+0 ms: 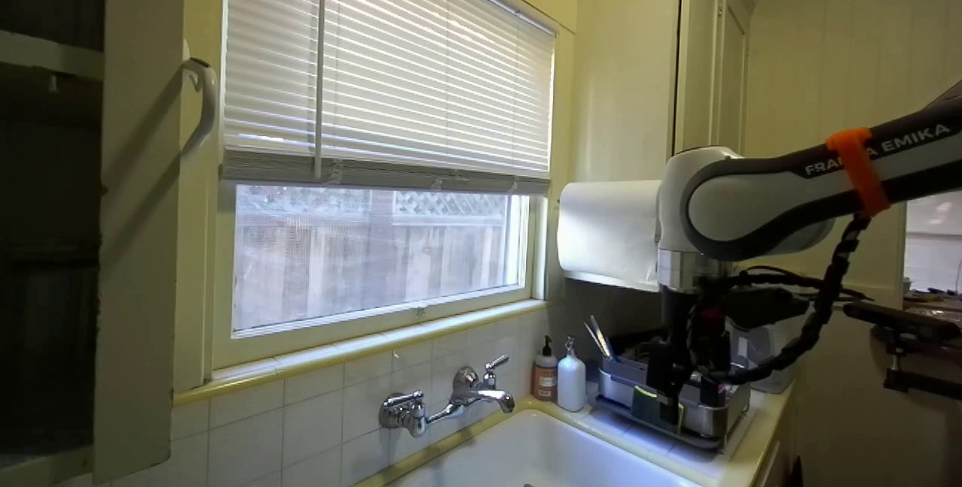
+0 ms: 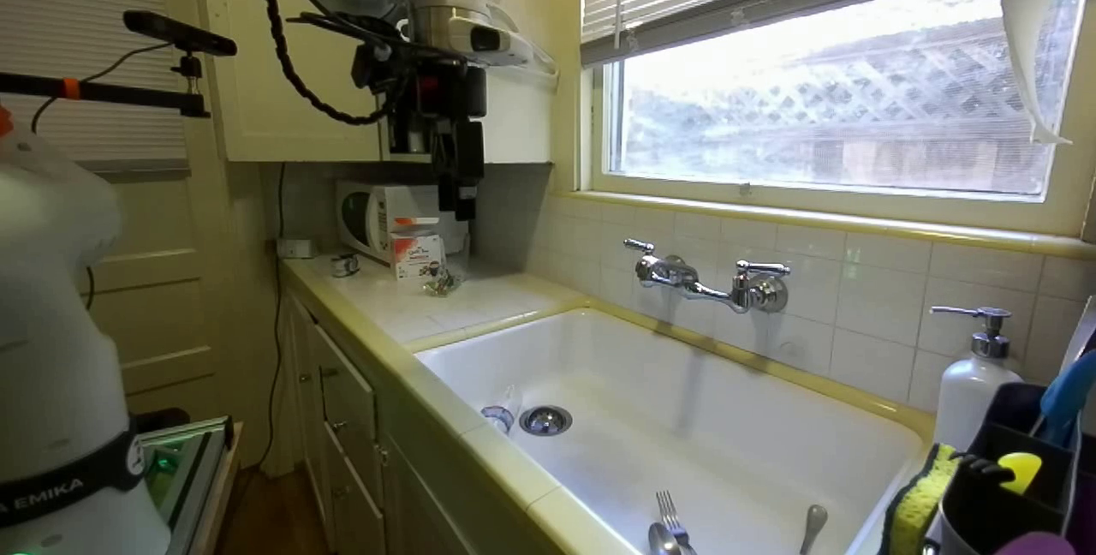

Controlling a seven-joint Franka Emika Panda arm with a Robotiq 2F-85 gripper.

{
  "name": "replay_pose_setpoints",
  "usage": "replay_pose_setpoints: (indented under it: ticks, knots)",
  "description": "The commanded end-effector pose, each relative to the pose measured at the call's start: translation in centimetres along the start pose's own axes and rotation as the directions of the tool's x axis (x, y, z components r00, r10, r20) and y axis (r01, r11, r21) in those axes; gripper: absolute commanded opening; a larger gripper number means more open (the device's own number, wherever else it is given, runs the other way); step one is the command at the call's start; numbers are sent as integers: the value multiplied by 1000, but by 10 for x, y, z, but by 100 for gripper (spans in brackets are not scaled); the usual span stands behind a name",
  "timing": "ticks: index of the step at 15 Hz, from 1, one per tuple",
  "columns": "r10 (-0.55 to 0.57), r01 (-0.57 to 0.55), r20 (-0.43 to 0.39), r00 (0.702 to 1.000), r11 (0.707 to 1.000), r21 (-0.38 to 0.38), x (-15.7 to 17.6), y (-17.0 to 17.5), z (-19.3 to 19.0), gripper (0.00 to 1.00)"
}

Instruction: Pick up the tissue paper and put it on the left side of the base top

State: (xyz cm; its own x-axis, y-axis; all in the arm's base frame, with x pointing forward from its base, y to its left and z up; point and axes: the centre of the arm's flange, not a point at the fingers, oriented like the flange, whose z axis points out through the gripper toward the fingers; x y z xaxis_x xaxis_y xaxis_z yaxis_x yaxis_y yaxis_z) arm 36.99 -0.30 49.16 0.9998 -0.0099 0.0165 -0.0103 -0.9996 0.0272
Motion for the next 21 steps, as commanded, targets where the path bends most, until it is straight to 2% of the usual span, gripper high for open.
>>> replay_pose_setpoints:
  ticks: [1, 4, 8, 12, 15, 17, 19, 21]
  knots:
    - [58, -59, -53, 997, 998, -15, 0, 4, -10, 100]
    - [82, -92, -147, 986, 994, -62, 11, 12, -32, 100]
    - [12, -58, -251, 968, 983, -176, 31, 25, -74, 100]
    - [-36, -65, -302, 952, 946, -317, 67, 42, -138, 100]
    - [-54, -67, -305, 951, 925, -373, 98, 57, -183, 100]
    - [-52, -73, -272, 961, 900, -429, 122, 64, -205, 100]
    - [-30, -86, -216, 976, 858, -507, 147, 74, -221, 100]
    - [15, -127, -192, 981, 799, -588, 167, 89, -240, 100]
